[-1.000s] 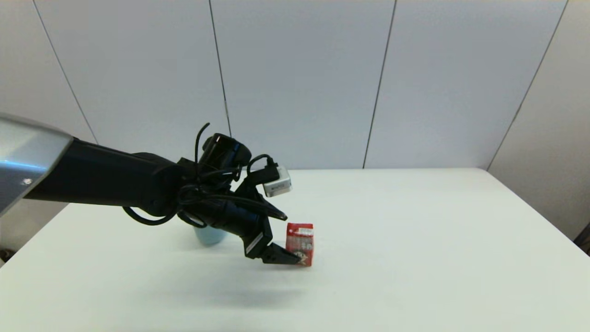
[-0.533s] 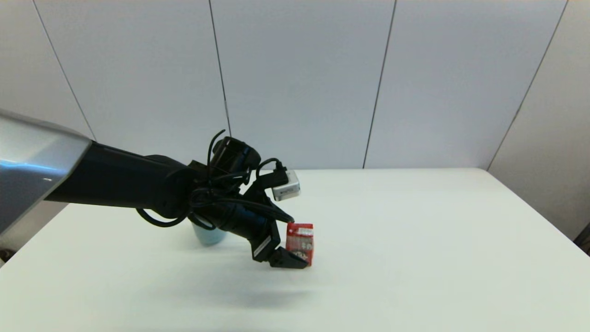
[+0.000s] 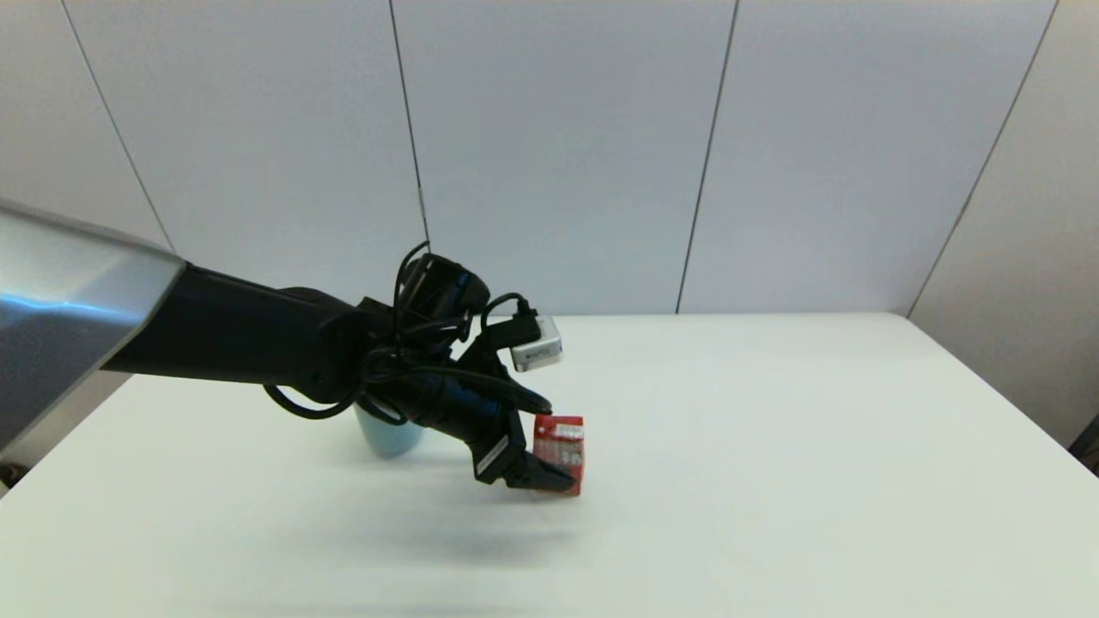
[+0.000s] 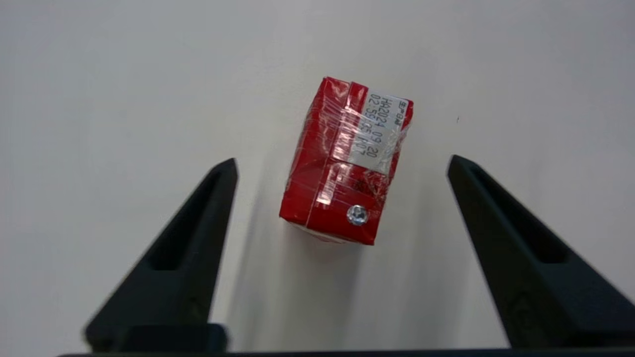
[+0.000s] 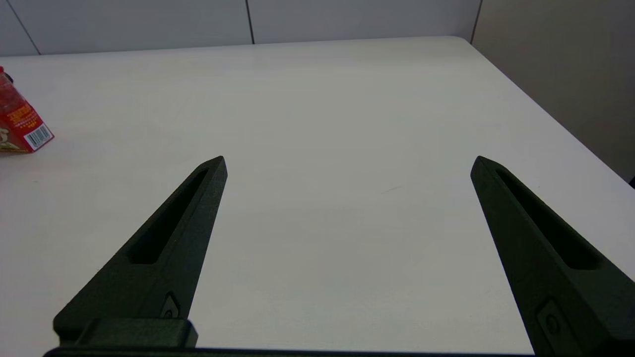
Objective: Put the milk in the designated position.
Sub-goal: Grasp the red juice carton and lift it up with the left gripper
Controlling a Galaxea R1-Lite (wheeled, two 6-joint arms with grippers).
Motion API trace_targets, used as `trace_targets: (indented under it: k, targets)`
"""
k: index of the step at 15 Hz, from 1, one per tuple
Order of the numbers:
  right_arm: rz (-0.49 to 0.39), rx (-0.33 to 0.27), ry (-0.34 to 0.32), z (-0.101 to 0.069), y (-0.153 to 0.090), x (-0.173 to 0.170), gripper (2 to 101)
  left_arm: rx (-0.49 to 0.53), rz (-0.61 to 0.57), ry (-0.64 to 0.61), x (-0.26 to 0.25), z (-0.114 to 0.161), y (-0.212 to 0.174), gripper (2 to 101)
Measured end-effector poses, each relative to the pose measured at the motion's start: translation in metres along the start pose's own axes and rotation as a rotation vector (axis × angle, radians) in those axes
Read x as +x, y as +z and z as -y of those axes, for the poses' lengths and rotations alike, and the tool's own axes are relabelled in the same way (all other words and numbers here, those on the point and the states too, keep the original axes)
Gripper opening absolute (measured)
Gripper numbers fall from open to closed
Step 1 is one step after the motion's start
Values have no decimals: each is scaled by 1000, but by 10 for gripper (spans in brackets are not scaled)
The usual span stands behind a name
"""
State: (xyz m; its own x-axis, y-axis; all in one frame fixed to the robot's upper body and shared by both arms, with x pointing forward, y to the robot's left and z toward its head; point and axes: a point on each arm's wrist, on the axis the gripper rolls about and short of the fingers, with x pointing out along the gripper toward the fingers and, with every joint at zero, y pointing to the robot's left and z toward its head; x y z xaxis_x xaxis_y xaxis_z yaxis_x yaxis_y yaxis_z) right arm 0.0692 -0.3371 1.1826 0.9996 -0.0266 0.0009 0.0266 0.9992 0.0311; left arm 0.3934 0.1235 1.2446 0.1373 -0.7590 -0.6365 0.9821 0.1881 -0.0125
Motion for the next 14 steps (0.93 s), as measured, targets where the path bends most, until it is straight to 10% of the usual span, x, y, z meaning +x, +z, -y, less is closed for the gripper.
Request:
trace_targets:
  k: [7, 14]
  targets:
    - [0, 1, -1, 0, 0, 0, 973, -2, -1, -1, 1, -1, -1, 236]
    - [0, 0, 0, 0, 0, 0, 973, -1, 5, 3, -3, 1, 2, 236]
